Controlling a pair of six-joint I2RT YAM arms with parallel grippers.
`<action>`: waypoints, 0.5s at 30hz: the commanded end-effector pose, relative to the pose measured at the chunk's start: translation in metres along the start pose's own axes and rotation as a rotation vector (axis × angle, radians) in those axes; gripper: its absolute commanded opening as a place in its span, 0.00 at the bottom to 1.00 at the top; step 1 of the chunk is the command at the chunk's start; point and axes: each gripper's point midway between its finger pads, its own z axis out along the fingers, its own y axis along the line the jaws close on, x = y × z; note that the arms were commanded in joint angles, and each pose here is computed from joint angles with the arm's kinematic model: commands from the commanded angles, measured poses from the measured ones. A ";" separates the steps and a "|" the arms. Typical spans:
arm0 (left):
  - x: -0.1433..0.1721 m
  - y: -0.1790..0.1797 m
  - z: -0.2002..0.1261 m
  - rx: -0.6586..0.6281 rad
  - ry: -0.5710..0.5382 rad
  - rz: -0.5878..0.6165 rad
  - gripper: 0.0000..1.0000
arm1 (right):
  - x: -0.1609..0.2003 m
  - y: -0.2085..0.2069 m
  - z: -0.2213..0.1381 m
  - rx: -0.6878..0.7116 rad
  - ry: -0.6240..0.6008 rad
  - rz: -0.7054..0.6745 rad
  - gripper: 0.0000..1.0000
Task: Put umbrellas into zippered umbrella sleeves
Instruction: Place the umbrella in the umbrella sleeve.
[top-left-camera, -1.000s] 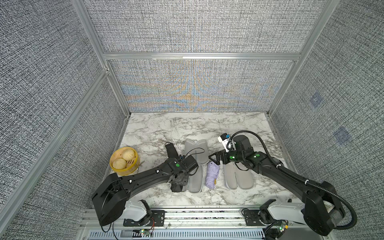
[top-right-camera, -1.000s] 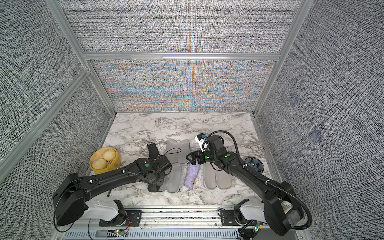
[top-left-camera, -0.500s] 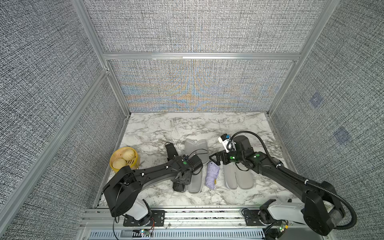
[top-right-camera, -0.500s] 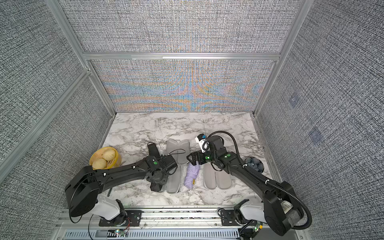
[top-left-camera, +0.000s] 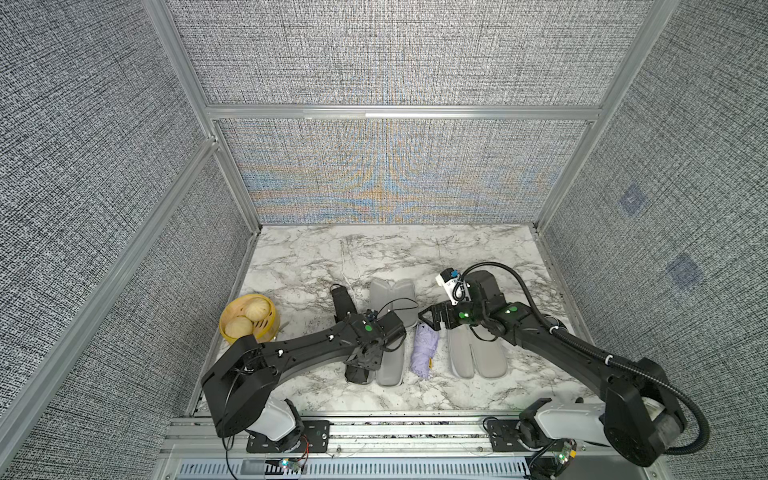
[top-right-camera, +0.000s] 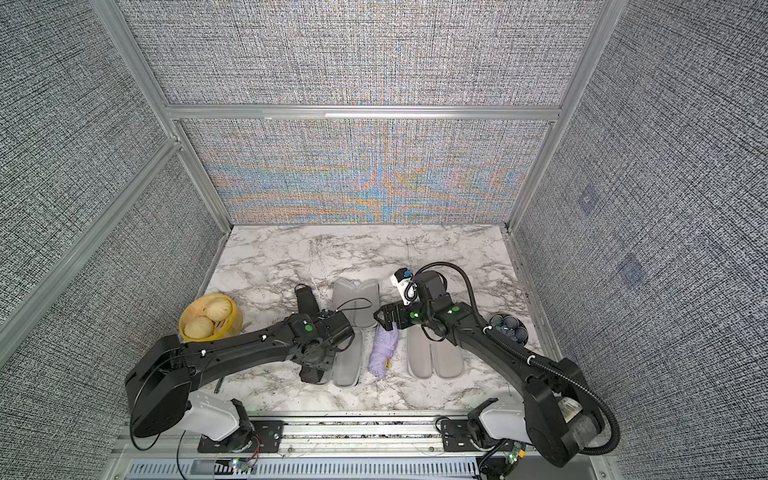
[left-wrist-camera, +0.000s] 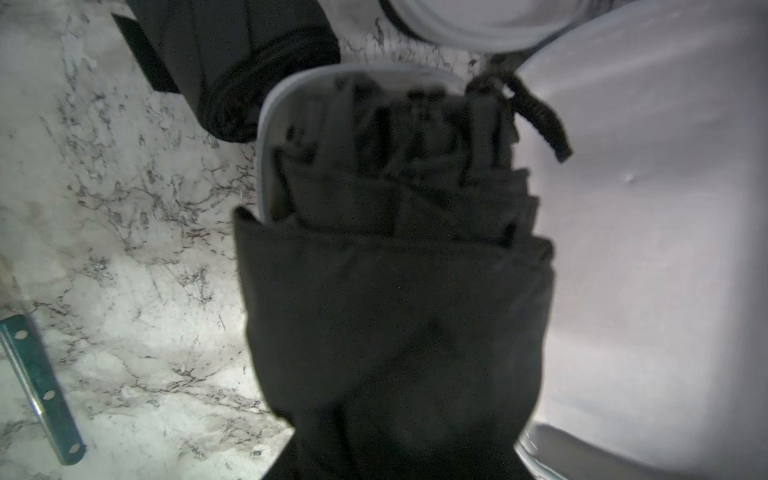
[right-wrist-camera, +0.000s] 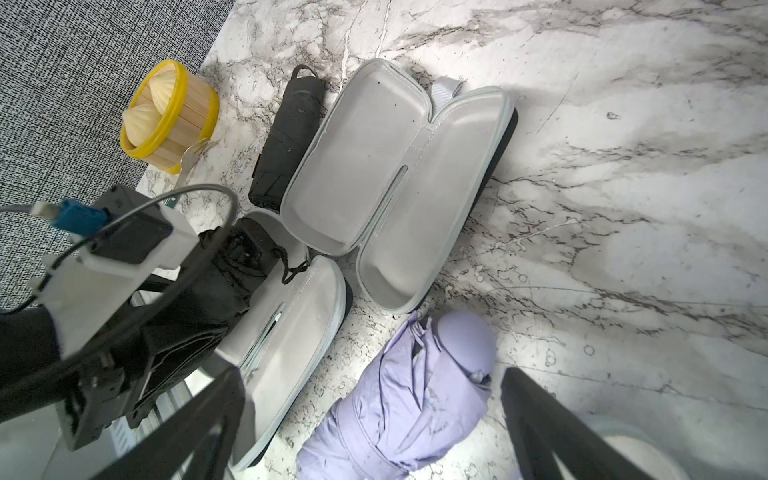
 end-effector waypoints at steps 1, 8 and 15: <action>0.002 0.005 0.007 -0.055 0.019 0.009 0.44 | -0.003 0.001 -0.002 -0.001 -0.007 -0.008 0.99; 0.003 0.008 0.017 -0.095 0.038 0.027 0.48 | -0.001 0.000 -0.002 0.001 -0.003 0.003 0.99; -0.011 0.008 0.015 -0.125 -0.008 0.047 0.69 | 0.001 0.007 -0.006 -0.038 -0.014 0.007 0.99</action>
